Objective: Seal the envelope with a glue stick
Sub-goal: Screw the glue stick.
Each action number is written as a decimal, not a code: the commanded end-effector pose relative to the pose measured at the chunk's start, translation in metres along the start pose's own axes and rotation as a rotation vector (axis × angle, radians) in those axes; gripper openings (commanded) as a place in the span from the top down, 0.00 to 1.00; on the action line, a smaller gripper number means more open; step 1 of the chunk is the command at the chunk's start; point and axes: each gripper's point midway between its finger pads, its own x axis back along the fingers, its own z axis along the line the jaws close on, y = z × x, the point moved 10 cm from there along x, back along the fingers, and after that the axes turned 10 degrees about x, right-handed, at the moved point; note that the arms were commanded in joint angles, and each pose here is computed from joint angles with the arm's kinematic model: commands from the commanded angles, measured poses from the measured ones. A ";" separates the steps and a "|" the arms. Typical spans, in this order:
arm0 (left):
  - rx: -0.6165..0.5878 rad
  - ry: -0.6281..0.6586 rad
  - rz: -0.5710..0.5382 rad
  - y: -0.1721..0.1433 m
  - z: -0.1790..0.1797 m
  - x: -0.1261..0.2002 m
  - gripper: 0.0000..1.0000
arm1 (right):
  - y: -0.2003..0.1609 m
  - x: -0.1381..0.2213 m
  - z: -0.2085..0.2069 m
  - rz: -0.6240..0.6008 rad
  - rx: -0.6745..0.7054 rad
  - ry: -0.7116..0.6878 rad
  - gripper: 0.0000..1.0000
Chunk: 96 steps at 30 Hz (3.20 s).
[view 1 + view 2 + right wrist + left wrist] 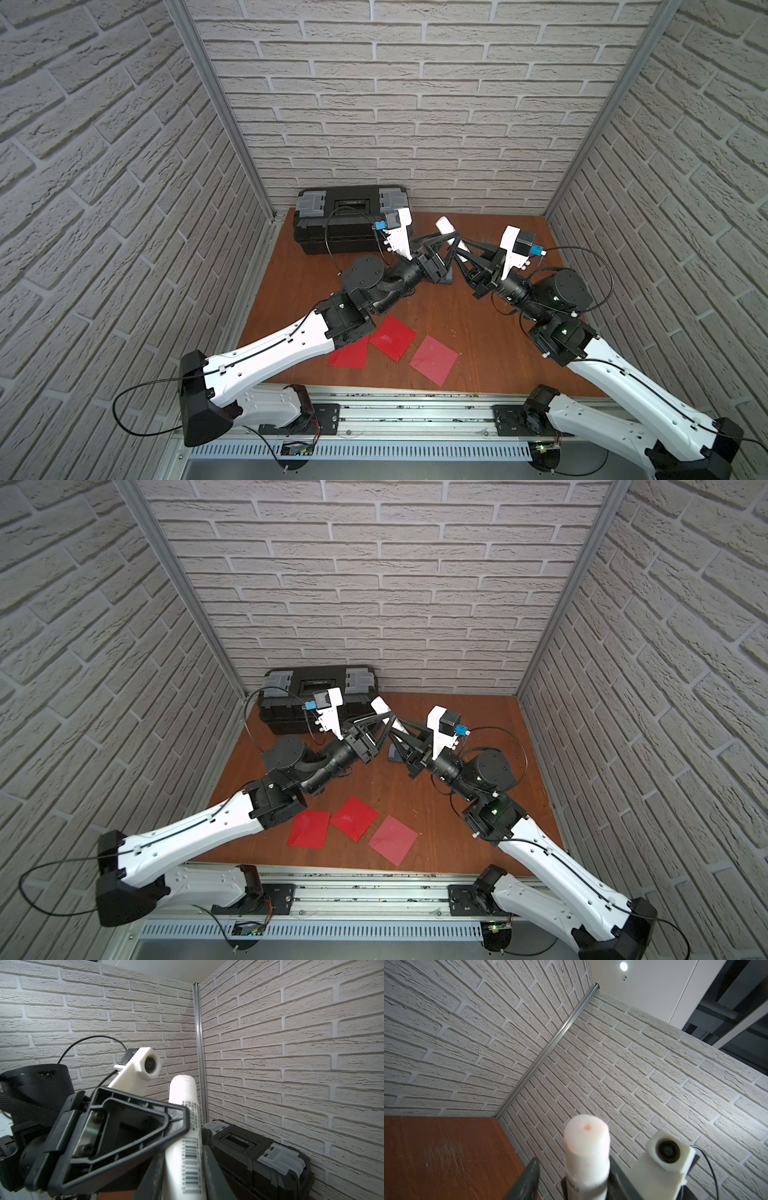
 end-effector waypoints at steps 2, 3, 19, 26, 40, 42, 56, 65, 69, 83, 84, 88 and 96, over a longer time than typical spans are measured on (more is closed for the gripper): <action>-0.005 -0.065 -0.047 0.017 -0.017 0.005 0.57 | 0.014 0.001 0.003 -0.059 0.027 0.018 0.97; -0.003 -0.068 -0.046 0.016 -0.017 0.005 0.59 | 0.014 0.001 0.004 -0.060 0.028 0.019 0.97; -0.027 -0.106 -0.127 0.031 -0.023 0.027 0.93 | 0.013 0.011 0.004 -0.023 -0.232 -0.007 0.45; -0.030 -0.150 -0.138 0.037 -0.032 0.032 0.96 | 0.019 0.009 0.005 -0.129 -0.593 0.046 0.40; -0.028 -0.206 -0.158 0.043 -0.040 0.030 0.97 | 0.029 -0.013 0.010 -0.176 -0.882 0.245 0.41; -0.027 -0.205 -0.160 0.044 -0.040 0.029 0.97 | 0.030 -0.015 0.012 -0.174 -0.890 0.282 0.44; -0.005 -0.206 -0.194 0.048 -0.035 0.033 0.99 | 0.032 -0.010 0.019 -0.171 -0.857 0.295 0.55; 0.017 -0.214 -0.188 0.046 -0.033 0.031 1.00 | 0.037 -0.009 0.018 -0.197 -0.847 0.278 0.60; 0.028 -0.215 -0.186 0.044 -0.031 0.030 1.00 | 0.039 -0.009 0.017 -0.211 -0.846 0.266 0.62; 0.033 -0.209 -0.173 0.042 -0.029 0.030 1.00 | 0.041 -0.017 0.015 -0.215 -0.816 0.251 0.72; 0.033 -0.208 -0.174 0.042 -0.029 0.030 1.00 | 0.041 -0.016 0.015 -0.218 -0.800 0.243 0.73; 0.039 -0.197 -0.173 0.042 -0.028 0.029 1.00 | 0.045 -0.009 0.013 -0.249 -0.668 0.191 0.82; 0.115 -0.181 -0.193 0.039 -0.018 0.024 1.00 | 0.060 0.001 0.016 -0.293 0.156 0.053 0.97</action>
